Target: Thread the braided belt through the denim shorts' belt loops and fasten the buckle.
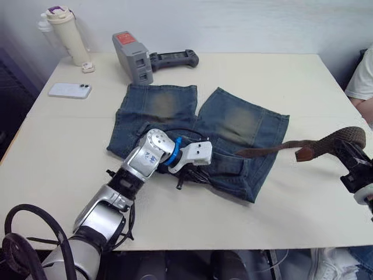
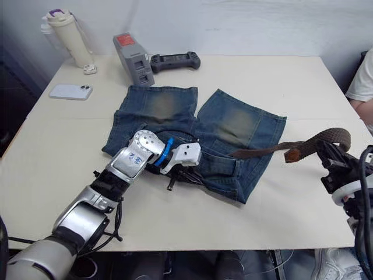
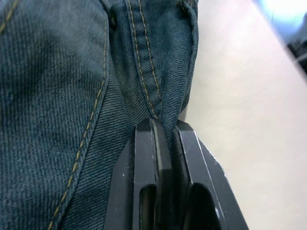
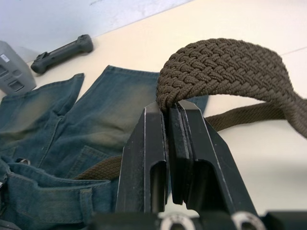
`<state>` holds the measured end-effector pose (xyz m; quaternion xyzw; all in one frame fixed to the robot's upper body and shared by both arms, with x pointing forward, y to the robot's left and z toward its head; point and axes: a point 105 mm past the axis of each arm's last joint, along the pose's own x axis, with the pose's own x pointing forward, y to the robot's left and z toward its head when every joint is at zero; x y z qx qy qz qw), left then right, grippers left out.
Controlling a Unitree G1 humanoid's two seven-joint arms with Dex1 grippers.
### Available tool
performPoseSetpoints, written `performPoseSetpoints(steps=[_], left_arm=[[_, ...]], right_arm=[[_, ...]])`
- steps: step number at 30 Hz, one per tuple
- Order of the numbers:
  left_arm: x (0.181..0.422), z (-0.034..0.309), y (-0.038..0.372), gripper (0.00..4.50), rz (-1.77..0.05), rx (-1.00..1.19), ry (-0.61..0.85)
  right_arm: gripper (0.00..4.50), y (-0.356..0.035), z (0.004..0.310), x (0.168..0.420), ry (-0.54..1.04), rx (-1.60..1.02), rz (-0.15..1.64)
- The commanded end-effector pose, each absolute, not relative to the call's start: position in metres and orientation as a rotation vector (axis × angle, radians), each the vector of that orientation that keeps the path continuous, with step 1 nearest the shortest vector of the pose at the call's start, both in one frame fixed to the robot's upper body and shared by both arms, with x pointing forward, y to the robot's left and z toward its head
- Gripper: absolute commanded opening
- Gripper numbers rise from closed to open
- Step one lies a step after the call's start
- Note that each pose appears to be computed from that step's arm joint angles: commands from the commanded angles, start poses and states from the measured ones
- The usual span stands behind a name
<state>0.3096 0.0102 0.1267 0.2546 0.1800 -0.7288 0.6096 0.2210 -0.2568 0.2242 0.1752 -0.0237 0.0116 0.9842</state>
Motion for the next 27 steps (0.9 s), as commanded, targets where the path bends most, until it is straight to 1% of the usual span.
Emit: performPoseSetpoints(steps=[1, 2, 4, 5, 6, 9, 12, 15, 18, 20, 22, 24, 27], left_arm=[[0.297, 0.146, 0.004, 0.05, -1.73, 0.493, 0.384], [0.297, 0.149, 0.003, 0.05, -1.727, 0.454, 0.388], [0.296, 0.154, 0.004, 0.89, -1.727, 0.399, 0.398], [0.297, 0.157, 0.005, 1.19, -1.725, 0.378, 0.405], [0.298, 0.158, 0.007, 1.73, -1.723, 0.38, 0.414], [0.3, 0.154, 0.016, 3.0, -1.714, 0.443, 0.432], [0.303, 0.155, 0.019, 4.39, -1.703, 0.427, 0.435], [0.31, 0.17, 0.015, 4.45, -1.682, 0.367, 0.369], [0.316, 0.185, 0.005, 4.45, -1.664, 0.326, 0.287], [0.314, 0.195, -0.001, 4.45, -1.685, 0.294, 0.242], [0.313, 0.204, -0.003, 4.45, -1.703, 0.277, 0.196], [0.315, 0.214, -0.001, 4.45, -1.692, 0.297, 0.126], [0.32, 0.218, 0.003, 4.45, -1.663, 0.365, 0.057]], right_arm=[[0.0, -0.25, 0.23, 0.218, -0.083, 0.35, 0.04], [0.0, -0.247, 0.229, 0.219, -0.084, 0.357, 0.045], [0.0, -0.243, 0.229, 0.221, -0.089, 0.369, 0.052], [0.0, -0.24, 0.229, 0.221, -0.09, 0.372, 0.058], [0.0, -0.238, 0.229, 0.222, -0.092, 0.373, 0.064], [0.0, -0.235, 0.229, 0.222, -0.095, 0.379, 0.065], [0.0, -0.232, 0.228, 0.221, -0.101, 0.394, 0.065], [0.0, -0.229, 0.221, 0.216, -0.105, 0.413, 0.042], [0.0, -0.233, 0.209, 0.219, -0.127, 0.425, -0.035], [0.0, -0.232, 0.198, 0.223, -0.125, 0.441, -0.074], [0.0, -0.228, 0.183, 0.226, -0.088, 0.416, -0.08], [0.0, -0.227, 0.173, 0.229, -0.087, 0.442, -0.106], [0.0, -0.227, 0.168, 0.232, -0.098, 0.464, -0.119]])
